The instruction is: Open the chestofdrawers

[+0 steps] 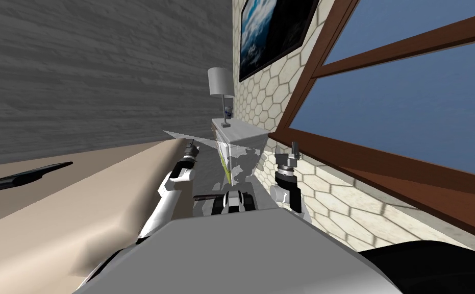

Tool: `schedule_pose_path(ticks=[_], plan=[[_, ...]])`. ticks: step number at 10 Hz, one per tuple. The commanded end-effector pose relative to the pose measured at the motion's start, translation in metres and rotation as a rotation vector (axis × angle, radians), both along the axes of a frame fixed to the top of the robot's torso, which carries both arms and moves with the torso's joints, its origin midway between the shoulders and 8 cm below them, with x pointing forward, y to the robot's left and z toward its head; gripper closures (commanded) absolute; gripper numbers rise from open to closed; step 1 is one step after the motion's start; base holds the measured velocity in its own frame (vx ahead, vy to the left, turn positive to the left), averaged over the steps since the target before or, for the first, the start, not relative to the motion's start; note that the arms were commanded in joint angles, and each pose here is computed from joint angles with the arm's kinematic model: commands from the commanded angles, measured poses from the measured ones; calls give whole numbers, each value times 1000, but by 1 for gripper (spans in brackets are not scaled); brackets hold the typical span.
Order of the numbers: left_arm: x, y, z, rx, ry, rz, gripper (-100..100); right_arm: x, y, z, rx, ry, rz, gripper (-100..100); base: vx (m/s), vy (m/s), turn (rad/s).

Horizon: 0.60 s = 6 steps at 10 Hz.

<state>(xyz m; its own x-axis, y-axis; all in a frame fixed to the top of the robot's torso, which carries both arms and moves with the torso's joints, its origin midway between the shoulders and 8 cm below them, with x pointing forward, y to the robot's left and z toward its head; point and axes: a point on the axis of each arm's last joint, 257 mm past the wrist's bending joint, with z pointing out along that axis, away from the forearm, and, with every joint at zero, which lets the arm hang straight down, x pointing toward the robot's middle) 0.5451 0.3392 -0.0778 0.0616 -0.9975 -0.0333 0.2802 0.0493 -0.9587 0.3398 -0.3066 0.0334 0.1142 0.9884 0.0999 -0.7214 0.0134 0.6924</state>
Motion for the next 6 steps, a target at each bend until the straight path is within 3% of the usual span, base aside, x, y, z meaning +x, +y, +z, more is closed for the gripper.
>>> schedule_pose_path(ticks=[1, 2, 3, 6], plan=[[25, 8, -9, 8, 66, 13, -100, 0, 0, 0, 0, 0, 0, 0, 73, -28, 5], [30, 7, -8, 5, 71, 11, -100, 0, 0, 0, 0, 0, 0, 0, 67, -29, -8], [40, 15, -13, 12, 108, 23, -100, 0, 0, 0, 0, 0, 0, 0, 68, -32, -2], [63, 22, -16, 11, 161, 32, -100, 0, 0, 0, 0, 0, 0, 0, 56, -41, -1]])
